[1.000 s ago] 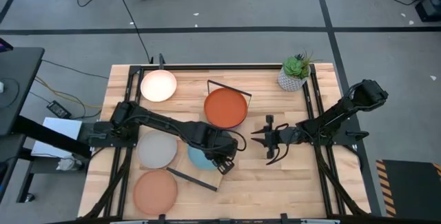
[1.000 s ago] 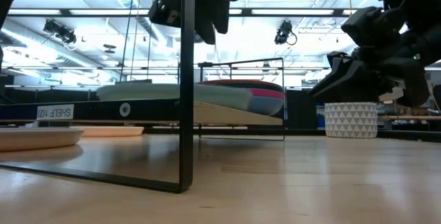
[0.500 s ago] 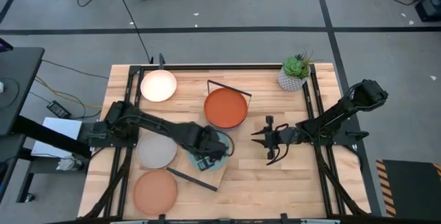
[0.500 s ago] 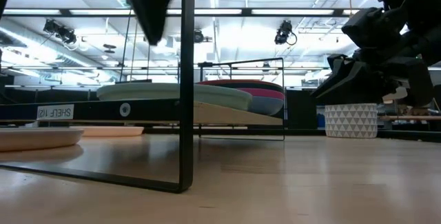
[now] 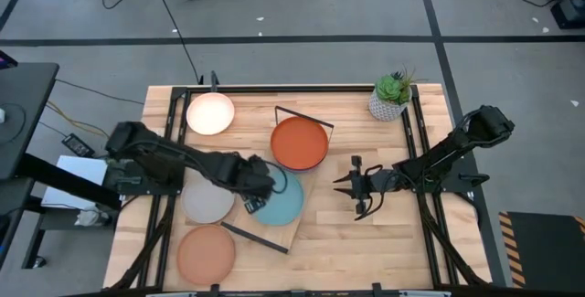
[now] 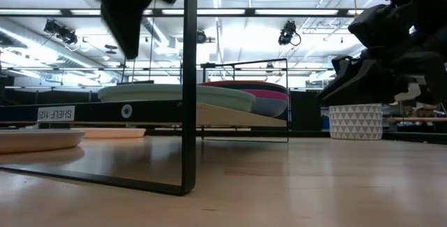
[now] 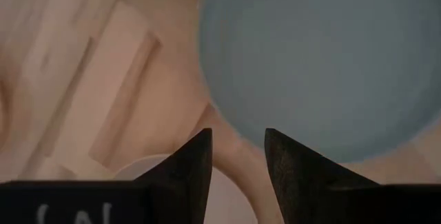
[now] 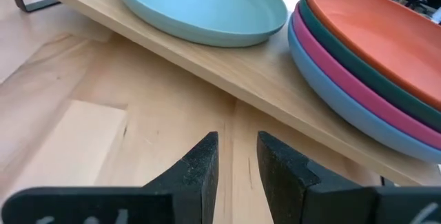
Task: Place and stack plates onto a shelf
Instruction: Stack the white plate on top of the light blue plate on the shelf, then stack the gray plate on top of the white plate on the shelf, then stack the brown plate on top of the gray plate on the shelf
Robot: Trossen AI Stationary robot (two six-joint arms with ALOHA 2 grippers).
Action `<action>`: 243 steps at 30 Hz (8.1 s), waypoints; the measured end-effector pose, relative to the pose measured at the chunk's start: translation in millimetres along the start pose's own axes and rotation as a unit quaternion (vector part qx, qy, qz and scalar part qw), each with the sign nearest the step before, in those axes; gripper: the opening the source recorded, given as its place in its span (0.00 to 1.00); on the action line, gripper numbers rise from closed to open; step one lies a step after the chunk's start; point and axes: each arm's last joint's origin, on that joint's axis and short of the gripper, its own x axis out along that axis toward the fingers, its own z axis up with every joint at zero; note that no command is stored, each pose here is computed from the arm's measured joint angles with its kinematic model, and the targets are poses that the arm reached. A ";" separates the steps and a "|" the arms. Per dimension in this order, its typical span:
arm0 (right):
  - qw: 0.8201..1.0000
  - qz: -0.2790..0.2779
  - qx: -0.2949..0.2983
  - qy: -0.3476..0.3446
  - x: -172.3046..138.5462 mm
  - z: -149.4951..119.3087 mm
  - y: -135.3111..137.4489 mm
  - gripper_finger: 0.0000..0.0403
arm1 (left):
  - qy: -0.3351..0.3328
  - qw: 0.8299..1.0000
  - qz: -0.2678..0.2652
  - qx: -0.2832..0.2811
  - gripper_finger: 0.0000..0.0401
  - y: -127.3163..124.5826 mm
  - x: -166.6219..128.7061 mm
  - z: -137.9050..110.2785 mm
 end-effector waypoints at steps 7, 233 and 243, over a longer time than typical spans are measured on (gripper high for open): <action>1.000 0.002 0.005 0.000 -0.3 0.0 0.9 0.26 | -0.001 0.996 0.015 -0.092 0.35 62.7 23.7 -25.4; 0.999 0.050 0.011 -0.016 -2.0 2.5 7.0 0.26 | 0.112 0.994 -0.001 -0.014 0.11 38.9 13.8 66.9; 0.999 0.049 -0.006 -0.018 -2.0 2.9 6.8 0.26 | 0.086 0.994 -0.063 -0.008 0.36 28.5 -6.5 74.9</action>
